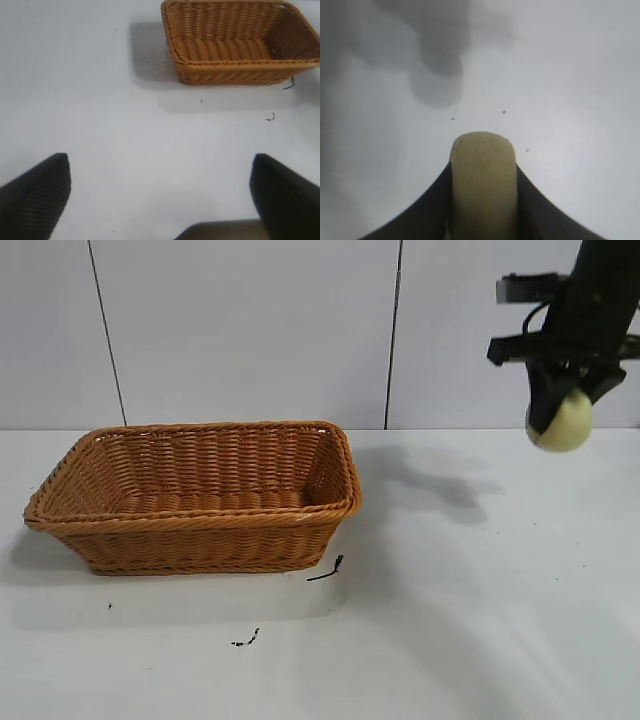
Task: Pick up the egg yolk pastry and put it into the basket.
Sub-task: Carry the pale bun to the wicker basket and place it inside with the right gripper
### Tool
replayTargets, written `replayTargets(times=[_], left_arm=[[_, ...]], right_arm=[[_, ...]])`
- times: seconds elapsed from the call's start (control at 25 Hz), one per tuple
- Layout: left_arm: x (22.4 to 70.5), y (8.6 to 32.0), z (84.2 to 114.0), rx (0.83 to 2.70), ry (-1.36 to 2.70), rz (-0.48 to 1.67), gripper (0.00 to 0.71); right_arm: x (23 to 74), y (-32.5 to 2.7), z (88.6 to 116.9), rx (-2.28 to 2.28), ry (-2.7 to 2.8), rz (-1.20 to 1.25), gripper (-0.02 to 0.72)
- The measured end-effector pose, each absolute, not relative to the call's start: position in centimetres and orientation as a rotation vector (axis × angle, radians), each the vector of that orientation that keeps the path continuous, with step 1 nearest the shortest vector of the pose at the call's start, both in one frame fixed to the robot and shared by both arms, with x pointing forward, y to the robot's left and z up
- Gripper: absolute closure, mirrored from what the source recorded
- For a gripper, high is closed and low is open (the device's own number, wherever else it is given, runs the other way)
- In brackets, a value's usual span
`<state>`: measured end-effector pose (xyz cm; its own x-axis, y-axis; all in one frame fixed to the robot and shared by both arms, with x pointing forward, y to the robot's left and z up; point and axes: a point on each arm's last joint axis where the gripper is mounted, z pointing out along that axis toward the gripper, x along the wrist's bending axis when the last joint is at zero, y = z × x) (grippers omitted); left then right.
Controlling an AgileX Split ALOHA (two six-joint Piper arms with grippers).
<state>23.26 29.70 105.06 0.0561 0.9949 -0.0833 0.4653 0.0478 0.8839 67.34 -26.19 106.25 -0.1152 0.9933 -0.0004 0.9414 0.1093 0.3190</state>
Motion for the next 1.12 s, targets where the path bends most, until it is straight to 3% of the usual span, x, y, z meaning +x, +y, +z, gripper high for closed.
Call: replayTargets(times=[0.2,0.6,0.88,1.12], left_arm=[[23.3,29.7,105.1,1.532,1.523,0.835,0.015],[23.3,29.7,105.1,1.532,1.523,0.835,0.015],[23.3,29.7,105.1,1.532,1.523,0.835,0.015],[23.3,29.7,105.1,1.532,1.523,0.835,0.015]], right_arm=[[67.1,-22.1,107.6,1.83,2.224,0.419,0.521],[64.3,-9.5,109.0,1.521,2.362,0.657,0.521],[63.3,-1.6,103.6,1.361,2.486,0.705,0.521],[64.0,1.5,98.2,1.315,2.507,0.739,0.521]])
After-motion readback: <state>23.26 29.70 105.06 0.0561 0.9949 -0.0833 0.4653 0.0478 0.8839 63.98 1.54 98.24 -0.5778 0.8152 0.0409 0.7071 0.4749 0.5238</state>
